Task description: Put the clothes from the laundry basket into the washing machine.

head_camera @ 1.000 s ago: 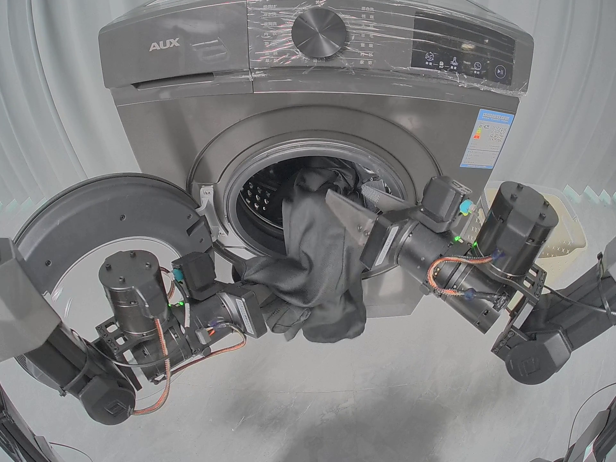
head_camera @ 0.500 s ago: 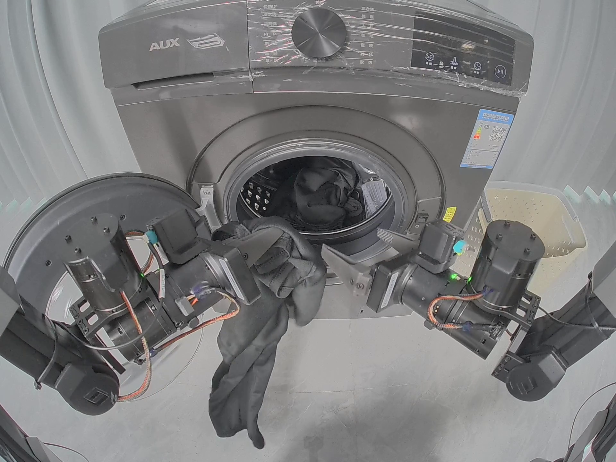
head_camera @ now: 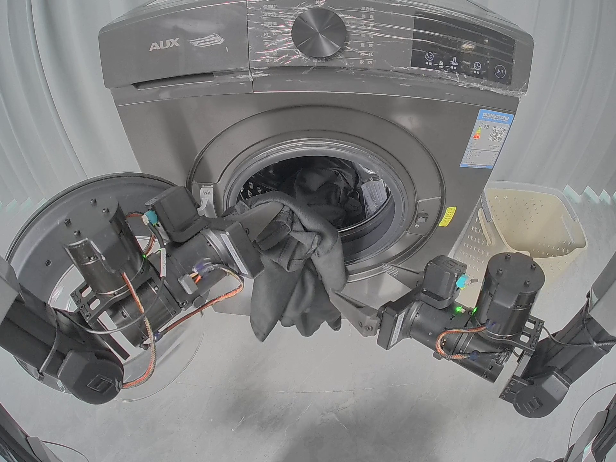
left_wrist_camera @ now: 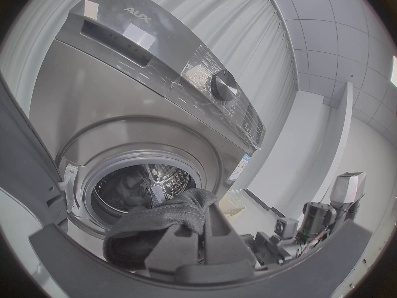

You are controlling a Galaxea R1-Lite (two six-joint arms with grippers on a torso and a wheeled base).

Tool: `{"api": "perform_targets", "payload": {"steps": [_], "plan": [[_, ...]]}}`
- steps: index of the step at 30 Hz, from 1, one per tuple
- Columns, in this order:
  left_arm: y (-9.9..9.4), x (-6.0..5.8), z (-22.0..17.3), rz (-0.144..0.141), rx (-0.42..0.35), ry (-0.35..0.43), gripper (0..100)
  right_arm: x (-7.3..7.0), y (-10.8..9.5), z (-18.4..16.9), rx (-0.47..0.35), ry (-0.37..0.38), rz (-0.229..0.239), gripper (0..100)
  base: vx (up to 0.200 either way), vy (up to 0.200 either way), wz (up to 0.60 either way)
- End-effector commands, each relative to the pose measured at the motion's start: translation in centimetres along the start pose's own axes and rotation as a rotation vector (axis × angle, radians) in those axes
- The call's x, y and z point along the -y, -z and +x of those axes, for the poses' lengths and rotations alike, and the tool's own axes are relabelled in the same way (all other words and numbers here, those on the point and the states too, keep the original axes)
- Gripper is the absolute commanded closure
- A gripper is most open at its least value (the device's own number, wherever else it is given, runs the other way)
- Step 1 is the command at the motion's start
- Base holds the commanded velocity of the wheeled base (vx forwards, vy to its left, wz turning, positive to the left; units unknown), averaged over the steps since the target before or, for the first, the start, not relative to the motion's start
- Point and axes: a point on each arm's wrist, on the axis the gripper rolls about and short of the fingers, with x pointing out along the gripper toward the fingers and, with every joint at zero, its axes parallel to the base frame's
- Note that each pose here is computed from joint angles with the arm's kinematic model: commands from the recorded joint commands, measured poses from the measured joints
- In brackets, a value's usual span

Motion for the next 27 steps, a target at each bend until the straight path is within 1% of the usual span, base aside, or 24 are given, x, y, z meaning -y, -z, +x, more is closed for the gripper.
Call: {"api": "perform_targets", "payload": {"steps": [1, 4, 5, 7, 8, 9, 10, 11, 12, 13, 16, 17, 20, 23, 27], "plan": [[0.3, -0.3, 0.9, 0.002, 0.005, -0.016, 100, -0.3, 0.7, -0.3, -0.031, -0.024, -0.002, 0, 0.000, 0.000, 0.00], [0.6, -0.4, 1.3, 0.005, 0.004, -0.024, 100, -0.7, 0.8, -0.3, -0.036, -0.046, -0.001, 0, 0.000, 0.000, 0.00], [0.9, -0.6, 1.8, 0.006, 0.001, -0.030, 100, -1.2, 0.7, -0.2, -0.031, -0.073, 0.003, 0, 0.000, 0.000, 0.00], [1.0, -0.7, 2.0, 0.007, 0.003, -0.035, 100, -1.4, 0.6, -0.2, -0.027, -0.089, 0.006, 0, 0.000, 0.000, 0.00], [1.2, -0.7, 2.3, 0.011, 0.002, -0.038, 100, -2.0, 0.5, -0.1, -0.013, -0.121, 0.009, 0, 0.000, 0.000, 0.00], [1.2, -0.7, 2.3, 0.011, 0.002, -0.038, 100, -2.0, 0.5, -0.1, -0.013, -0.121, 0.009, 0, 0.000, 0.000, 0.00], [1.3, -0.9, 2.7, 0.018, 0.006, -0.048, 100, -2.4, 0.9, 0.4, -0.020, -0.145, 0.011, 0, 0.000, 0.000, 0.00], [1.3, -0.9, 2.7, 0.019, 0.007, -0.049, 100, -2.4, 1.0, 0.5, -0.022, -0.144, 0.011, 0, 0.000, 0.000, 0.00], [1.4, -0.9, 2.9, 0.027, 0.010, -0.051, 100, -2.6, 1.4, 0.9, -0.026, -0.151, 0.015, 0, 0.000, 0.000, 0.00], [1.4, -0.8, 3.0, 0.030, 0.010, -0.052, 100, -2.8, 1.5, 1.2, -0.025, -0.156, 0.021, 0, 0.000, 0.000, 0.00], [1.4, -0.6, 3.1, 0.036, 0.009, -0.045, 100, -3.6, 1.7, 1.9, -0.019, -0.178, 0.061, 0, 0.000, 0.000, 0.00], [1.4, -0.5, 3.1, 0.035, 0.008, -0.042, 100, -4.0, 1.6, 2.2, -0.014, -0.188, 0.081, 0, 0.000, 0.000, 0.00], [1.3, -0.2, 3.2, 0.036, 0.015, -0.053, 100, -4.5, 1.5, 2.9, -0.013, -0.197, 0.104, 0, 0.000, 0.000, 0.00], [1.0, 0.3, 3.2, 0.042, 0.024, -0.051, 100, -4.6, 2.5, 3.9, -0.027, -0.190, 0.104, 0, 0.000, 0.000, 0.00], [0.9, 0.3, 3.1, 0.042, 0.031, -0.051, 100, -4.6, 3.8, 5.1, -0.050, -0.186, 0.103, 0, 0.000, 0.000, 0.00]]}}
